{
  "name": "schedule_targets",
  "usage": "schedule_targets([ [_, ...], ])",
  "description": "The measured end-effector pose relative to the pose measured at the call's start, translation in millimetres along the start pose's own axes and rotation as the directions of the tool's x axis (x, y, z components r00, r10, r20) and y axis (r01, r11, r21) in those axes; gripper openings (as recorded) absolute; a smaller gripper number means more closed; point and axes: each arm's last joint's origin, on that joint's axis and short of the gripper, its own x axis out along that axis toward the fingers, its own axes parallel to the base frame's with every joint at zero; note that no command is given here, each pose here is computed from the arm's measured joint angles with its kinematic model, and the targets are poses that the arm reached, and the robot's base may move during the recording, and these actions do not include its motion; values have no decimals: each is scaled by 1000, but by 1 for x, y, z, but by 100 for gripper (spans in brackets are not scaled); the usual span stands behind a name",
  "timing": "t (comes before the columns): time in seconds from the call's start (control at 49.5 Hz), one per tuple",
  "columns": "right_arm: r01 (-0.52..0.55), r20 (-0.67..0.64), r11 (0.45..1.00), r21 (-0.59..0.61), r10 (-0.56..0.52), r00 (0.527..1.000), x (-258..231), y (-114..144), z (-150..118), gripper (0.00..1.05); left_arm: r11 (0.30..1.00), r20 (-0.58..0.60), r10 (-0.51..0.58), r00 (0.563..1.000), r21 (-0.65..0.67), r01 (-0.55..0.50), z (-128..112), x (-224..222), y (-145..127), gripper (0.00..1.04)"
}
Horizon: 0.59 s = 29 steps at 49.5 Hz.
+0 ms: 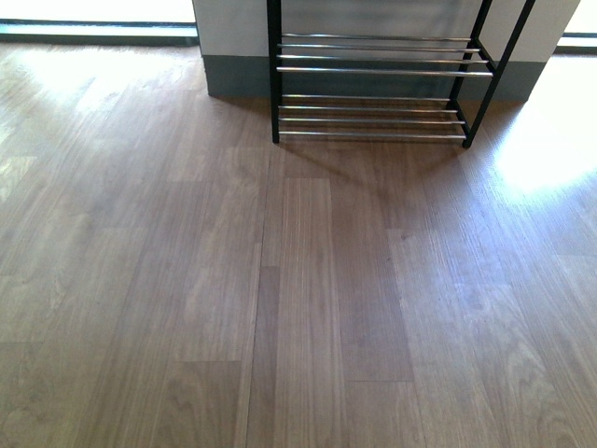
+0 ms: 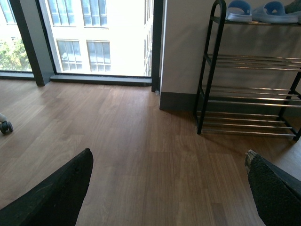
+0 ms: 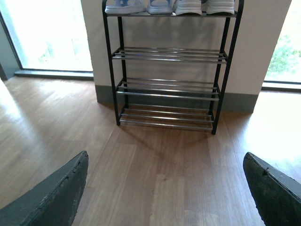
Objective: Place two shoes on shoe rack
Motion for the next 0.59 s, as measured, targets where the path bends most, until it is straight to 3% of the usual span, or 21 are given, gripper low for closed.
schedule_targets([
  [0.586, 0, 0, 1000, 0, 0, 1000, 0, 0, 0, 96, 1000, 0, 0, 1000, 0, 0, 0, 0, 0, 95],
])
